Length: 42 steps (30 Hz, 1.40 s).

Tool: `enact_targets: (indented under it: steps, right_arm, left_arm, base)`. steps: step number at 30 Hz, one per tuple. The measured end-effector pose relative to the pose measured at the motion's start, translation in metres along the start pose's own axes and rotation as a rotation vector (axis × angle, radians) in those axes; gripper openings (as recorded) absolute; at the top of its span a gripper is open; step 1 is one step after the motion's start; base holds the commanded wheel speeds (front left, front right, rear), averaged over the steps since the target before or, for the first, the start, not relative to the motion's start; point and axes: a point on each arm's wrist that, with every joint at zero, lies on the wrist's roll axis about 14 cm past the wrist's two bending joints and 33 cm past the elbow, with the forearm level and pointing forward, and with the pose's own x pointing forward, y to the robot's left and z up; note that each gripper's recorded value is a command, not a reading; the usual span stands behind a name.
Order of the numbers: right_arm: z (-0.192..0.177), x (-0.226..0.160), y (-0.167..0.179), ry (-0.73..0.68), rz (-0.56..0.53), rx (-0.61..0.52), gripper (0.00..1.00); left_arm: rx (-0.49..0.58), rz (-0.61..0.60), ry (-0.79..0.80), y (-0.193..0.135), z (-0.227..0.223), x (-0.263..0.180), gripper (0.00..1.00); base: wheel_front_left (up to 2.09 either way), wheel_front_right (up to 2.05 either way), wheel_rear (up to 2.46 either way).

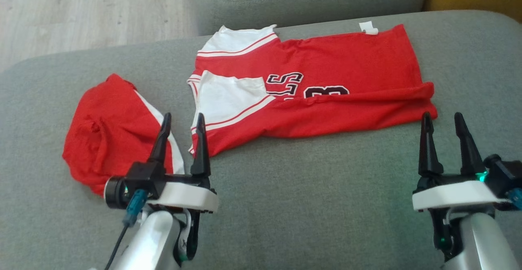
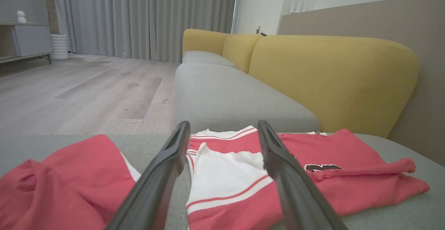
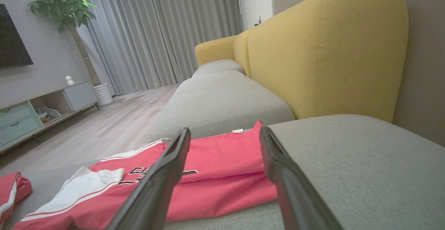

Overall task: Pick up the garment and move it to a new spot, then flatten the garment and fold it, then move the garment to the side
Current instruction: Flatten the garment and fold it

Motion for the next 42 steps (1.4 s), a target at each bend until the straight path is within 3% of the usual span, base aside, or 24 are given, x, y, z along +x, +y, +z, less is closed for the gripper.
enact_targets:
  steps: [21,31,32,33,38,42]
  right_arm:
    - [-0.006,0.007,-0.013,0.009,-0.045,0.033,1.0]
    - [-0.004,0.007,-0.013,0.0,-0.046,0.057,1.0]
    - [-0.003,0.007,-0.012,0.0,-0.045,0.057,1.0]
    - [-0.003,0.007,-0.012,-0.001,-0.044,0.057,1.0]
    - [-0.003,0.009,-0.016,0.017,-0.051,0.033,1.0]
    - [-0.011,0.015,-0.031,0.108,-0.086,-0.027,1.0]
  left_arm:
    - [0.126,0.042,0.483,0.023,-0.124,0.029,1.0]
    - [0.172,0.034,0.608,0.027,-0.141,0.026,1.0]
    - [0.172,0.027,0.622,0.026,-0.142,0.025,0.9]
    - [0.174,0.016,0.631,0.025,-0.143,0.025,0.0]
    - [0.154,-0.01,0.585,0.016,-0.133,0.028,0.0]
    - [0.122,-0.02,0.436,0.01,-0.105,0.04,0.0]
  base:
    - [0.0,0.0,0.0]
    - [0.0,0.0,0.0]
    - [0.0,0.0,0.0]
    - [0.0,0.0,0.0]
    - [0.0,0.0,0.0]
    - [0.0,0.0,0.0]
